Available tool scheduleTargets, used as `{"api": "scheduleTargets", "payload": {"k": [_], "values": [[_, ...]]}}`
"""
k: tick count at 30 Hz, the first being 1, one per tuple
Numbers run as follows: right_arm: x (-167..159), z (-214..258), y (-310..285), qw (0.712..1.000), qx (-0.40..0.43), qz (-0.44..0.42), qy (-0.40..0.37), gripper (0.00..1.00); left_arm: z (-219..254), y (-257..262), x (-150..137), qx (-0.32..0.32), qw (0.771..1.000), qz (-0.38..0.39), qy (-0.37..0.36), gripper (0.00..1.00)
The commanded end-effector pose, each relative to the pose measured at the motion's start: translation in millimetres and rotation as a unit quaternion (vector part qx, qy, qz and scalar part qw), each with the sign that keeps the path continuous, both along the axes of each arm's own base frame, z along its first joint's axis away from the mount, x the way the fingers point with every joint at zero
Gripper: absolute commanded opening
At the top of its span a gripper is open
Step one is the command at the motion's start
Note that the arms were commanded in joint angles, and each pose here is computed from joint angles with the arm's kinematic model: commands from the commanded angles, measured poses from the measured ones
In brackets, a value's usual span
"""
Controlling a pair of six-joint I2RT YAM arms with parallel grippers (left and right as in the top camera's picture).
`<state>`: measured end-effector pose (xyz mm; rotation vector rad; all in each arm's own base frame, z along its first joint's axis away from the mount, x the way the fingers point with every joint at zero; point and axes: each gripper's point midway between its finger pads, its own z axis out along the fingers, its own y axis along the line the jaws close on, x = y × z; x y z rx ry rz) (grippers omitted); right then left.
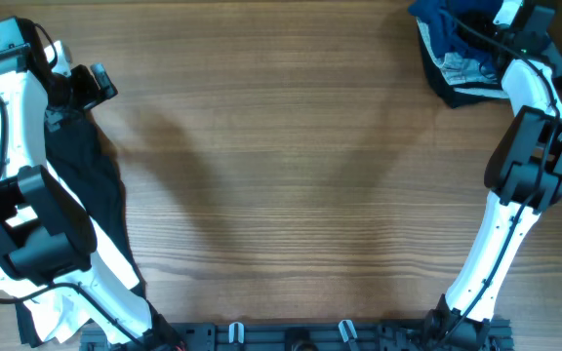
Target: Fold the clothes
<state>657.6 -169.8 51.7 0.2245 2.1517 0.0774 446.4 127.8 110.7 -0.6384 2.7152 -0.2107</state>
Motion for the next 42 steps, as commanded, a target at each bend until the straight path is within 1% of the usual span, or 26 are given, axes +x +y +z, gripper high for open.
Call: {"api": "scheduleTargets", "payload": {"k": [1, 2, 3, 4, 7, 8, 10, 12, 14, 17, 18, 20, 22, 24, 27, 32, 34, 36, 37, 39, 41, 42], "values": [[-60, -165, 22, 0.981, 0.075, -0.011, 0.177, 0.97, -13, -5, 0, -0.013, 1.000, 0.002, 0.012, 1.00], [-69, -178, 27, 0.977, 0.084, -0.004, 0.198, 0.98, -15, -5, 0, -0.014, 1.000, 0.002, 0.015, 1.00], [-74, -182, 28, 0.974, 0.088, -0.004, 0.208, 0.99, -16, -5, 0, -0.014, 1.000, 0.002, 0.016, 1.00], [-72, -176, 31, 0.975, 0.092, 0.002, 0.204, 0.99, -16, -5, 0, -0.014, 1.000, 0.002, 0.015, 1.00], [-53, -117, 34, 0.982, 0.095, 0.025, 0.159, 1.00, -16, -5, 0, -0.014, 1.000, 0.002, 0.016, 1.00], [-46, -85, 32, 0.987, 0.082, 0.034, 0.135, 1.00, -16, -5, 0, -0.014, 1.000, 0.002, 0.016, 1.00], [-34, 17, 28, 0.996, 0.044, 0.042, 0.065, 1.00, -16, -5, 0, -0.014, 1.000, 0.002, 0.016, 1.00], [-39, 121, 28, 0.999, 0.017, 0.040, -0.005, 1.00, -16, -5, 0, -0.014, 1.000, 0.002, 0.016, 1.00], [-59, 213, 35, 0.997, -0.005, 0.042, -0.067, 1.00, -16, -5, 0, -0.014, 1.000, 0.002, 0.015, 1.00], [-110, 337, 51, 0.986, -0.038, 0.043, -0.157, 1.00, -16, -5, 0, -0.014, 1.000, 0.002, 0.016, 1.00], [-126, 368, 56, 0.981, -0.048, 0.043, -0.185, 1.00, -16, -5, 0, -0.014, 1.000, 0.002, 0.016, 1.00], [-150, 408, 64, 0.972, -0.061, 0.044, -0.221, 1.00, -16, -5, 0, -0.014, 1.000, 0.002, 0.016, 1.00], [-162, 425, 68, 0.968, -0.067, 0.044, -0.237, 1.00, -16, -5, 0, -0.014, 1.000, 0.002, 0.016, 1.00], [-167, 432, 69, 0.967, -0.069, 0.044, -0.243, 1.00, -16, -5, 0, -0.014, 1.000, 0.002, 0.015, 1.00], [-165, 421, 68, 0.971, -0.064, 0.044, -0.227, 1.00, -16, -5, 0, -0.014, 1.000, 0.002, 0.016, 1.00], [-173, 380, 71, 0.988, -0.034, 0.043, -0.146, 1.00, -16, -5, 0, -0.014, 1.000, 0.002, 0.015, 1.00], [-181, 359, 73, 0.994, -0.018, 0.042, -0.102, 1.00, -14, 9, -4, 0.026, 0.999, 0.009, 0.024, 1.00], [-188, 344, 76, 0.997, -0.005, 0.042, -0.069, 1.00, -3, 13, -9, 0.042, 0.999, 0.015, 0.023, 1.00], [-192, 336, 77, 0.998, 0.001, 0.041, -0.051, 1.00, 10, 9, -18, 0.039, 0.999, 0.018, 0.025, 1.00], [-197, 326, 79, 0.999, 0.009, 0.041, -0.028, 1.00, 52, 4, -23, 0.045, 0.999, 0.016, -0.018, 1.00], [-200, 322, 80, 0.999, 0.013, 0.041, -0.019, 1.00, 101, 2, -21, 0.062, 0.994, 0.014, -0.090, 1.00], [-200, 322, 79, 0.999, 0.013, 0.041, -0.019, 1.00, 144, -2, -16, 0.079, 0.983, 0.009, -0.167, 1.00]]}}
